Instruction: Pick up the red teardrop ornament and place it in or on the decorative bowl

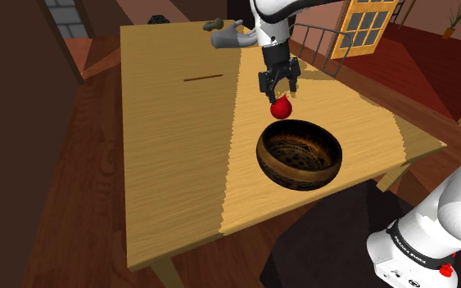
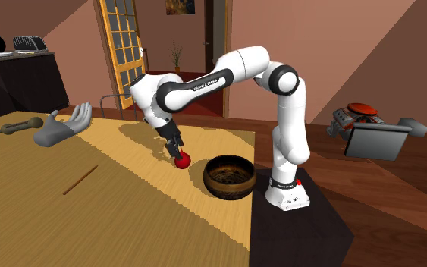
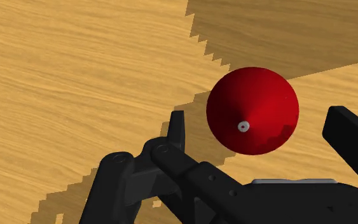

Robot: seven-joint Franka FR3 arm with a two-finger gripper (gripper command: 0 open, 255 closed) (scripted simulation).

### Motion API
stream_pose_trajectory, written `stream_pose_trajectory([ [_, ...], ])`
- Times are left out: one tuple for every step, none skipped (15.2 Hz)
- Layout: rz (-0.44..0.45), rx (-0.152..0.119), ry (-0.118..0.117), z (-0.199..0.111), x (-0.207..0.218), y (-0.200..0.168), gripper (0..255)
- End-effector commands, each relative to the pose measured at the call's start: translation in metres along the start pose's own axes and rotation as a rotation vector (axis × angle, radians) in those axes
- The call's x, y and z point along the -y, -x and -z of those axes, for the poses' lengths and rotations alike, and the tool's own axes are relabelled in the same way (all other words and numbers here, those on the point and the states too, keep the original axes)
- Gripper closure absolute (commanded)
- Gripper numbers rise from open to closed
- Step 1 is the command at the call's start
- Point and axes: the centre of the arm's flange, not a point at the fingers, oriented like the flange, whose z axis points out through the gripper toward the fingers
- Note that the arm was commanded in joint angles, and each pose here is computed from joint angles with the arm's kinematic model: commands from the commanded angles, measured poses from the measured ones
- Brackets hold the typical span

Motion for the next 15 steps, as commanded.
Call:
stream_pose_trajectory([
  [-0.002, 0.002, 0.001, -0.009, 0.002, -0.003, 0],
  [-0.002, 0.002, 0.001, -0.015, 0.002, -0.003, 0],
  [-0.002, 0.002, 0.001, -0.02, 0.002, -0.003, 0],
  [-0.002, 0.002, 0.001, -0.025, 0.002, -0.003, 0],
  [-0.002, 0.002, 0.001, -0.033, 0.002, -0.003, 0],
  [-0.002, 0.002, 0.001, -0.033, 0.002, -0.003, 0],
  [-0.002, 0.002, 0.001, -0.033, 0.002, -0.003, 0],
  [-0.002, 0.002, 0.001, -0.033, 0.002, -0.003, 0],
  [-0.002, 0.002, 0.001, -0.033, 0.002, -0.003, 0],
  [-0.002, 0.002, 0.001, -0.033, 0.002, -0.003, 0],
  [-0.002, 0.002, 0.001, -0.033, 0.002, -0.003, 0],
  [-0.002, 0.002, 0.001, -0.033, 0.002, -0.003, 0],
  [-0.002, 0.002, 0.001, -0.033, 0.002, -0.003, 0],
  [-0.002, 0.002, 0.001, -0.033, 0.002, -0.003, 255],
  [-0.002, 0.002, 0.001, -0.033, 0.002, -0.003, 255],
])
